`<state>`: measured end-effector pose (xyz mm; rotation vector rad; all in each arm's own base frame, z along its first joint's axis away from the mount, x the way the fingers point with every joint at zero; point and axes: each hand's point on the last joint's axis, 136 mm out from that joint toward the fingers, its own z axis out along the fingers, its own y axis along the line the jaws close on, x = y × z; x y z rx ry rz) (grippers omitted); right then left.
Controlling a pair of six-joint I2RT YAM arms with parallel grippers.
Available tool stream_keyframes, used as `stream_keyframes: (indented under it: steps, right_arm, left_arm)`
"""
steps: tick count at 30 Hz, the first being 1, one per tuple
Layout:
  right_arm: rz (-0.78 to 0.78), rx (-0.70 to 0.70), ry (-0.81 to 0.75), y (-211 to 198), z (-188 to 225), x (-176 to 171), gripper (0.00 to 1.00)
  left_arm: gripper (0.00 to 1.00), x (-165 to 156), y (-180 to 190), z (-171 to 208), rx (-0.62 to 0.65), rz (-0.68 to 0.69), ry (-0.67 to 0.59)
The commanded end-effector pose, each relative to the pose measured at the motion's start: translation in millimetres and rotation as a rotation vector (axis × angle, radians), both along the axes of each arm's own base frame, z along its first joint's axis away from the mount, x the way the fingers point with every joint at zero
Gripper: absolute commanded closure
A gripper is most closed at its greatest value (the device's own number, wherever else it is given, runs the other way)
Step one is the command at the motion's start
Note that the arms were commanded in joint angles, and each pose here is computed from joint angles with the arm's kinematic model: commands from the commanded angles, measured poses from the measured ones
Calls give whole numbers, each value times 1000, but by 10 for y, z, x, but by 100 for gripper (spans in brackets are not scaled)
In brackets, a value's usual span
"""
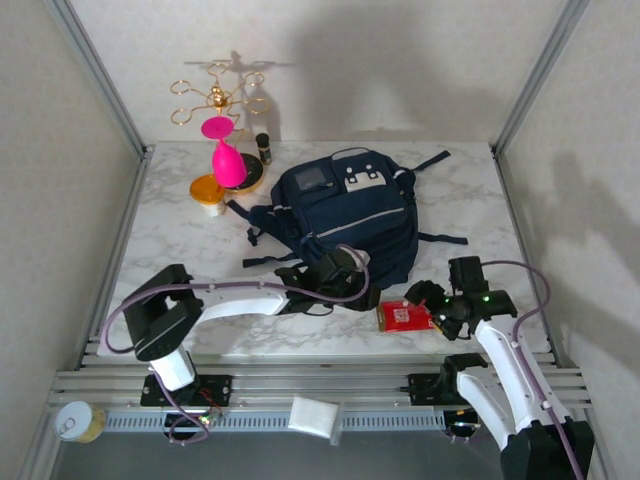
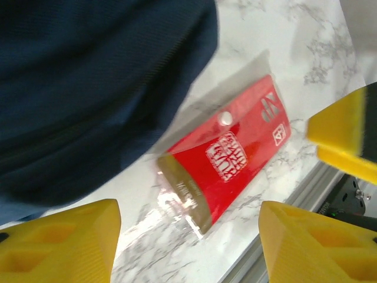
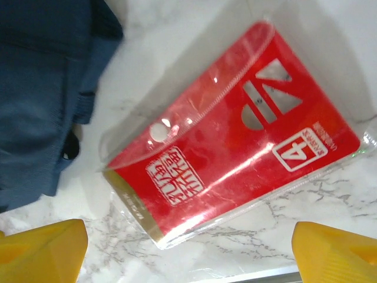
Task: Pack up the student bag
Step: Rotate the loose stationery at the bottom-right of the table.
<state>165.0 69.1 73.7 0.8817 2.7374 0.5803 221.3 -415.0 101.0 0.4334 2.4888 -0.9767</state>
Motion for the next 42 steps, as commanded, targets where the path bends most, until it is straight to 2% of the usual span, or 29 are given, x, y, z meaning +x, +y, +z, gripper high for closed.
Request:
stream_keyframes:
  steps: [1, 9, 13, 18, 21, 26, 30, 35, 40, 42]
  right_arm:
    - [-83, 4, 63, -7, -195, -74, 10]
    - [-154, 46, 84, 22, -533, -71, 8]
    - [-145, 6, 15, -31, -470, 165, 8]
    - [-110, 62, -77, -35, -375, 472, 13]
    - [-67, 73, -150, -35, -258, 675, 16]
    - [-27, 100, -151, -58, -215, 770, 20]
    - [-21, 115, -212, -131, -86, 876, 21]
    - [-17, 110, -197, -213, -83, 897, 22]
    - [7, 114, -260, -236, 63, 1008, 22]
    - [17, 117, -241, -243, 47, 1008, 23]
  left_arm:
    - [40, 26, -268, 41, -58, -40, -16]
    - [45, 227, -279, -146, -74, 92, 6]
    - [48, 254, -335, -274, -62, 108, 36]
    - [51, 209, -473, -403, -83, 70, 61]
    - [52, 145, -538, -581, -53, 42, 81]
    - [54, 150, -481, -866, 32, 84, 111]
    - [55, 94, -440, -950, 52, 109, 153]
    - [55, -35, -381, -1050, 119, 114, 178]
    - [56, -107, -368, -954, 93, 137, 219]
    - [56, -101, -401, -865, 69, 144, 216]
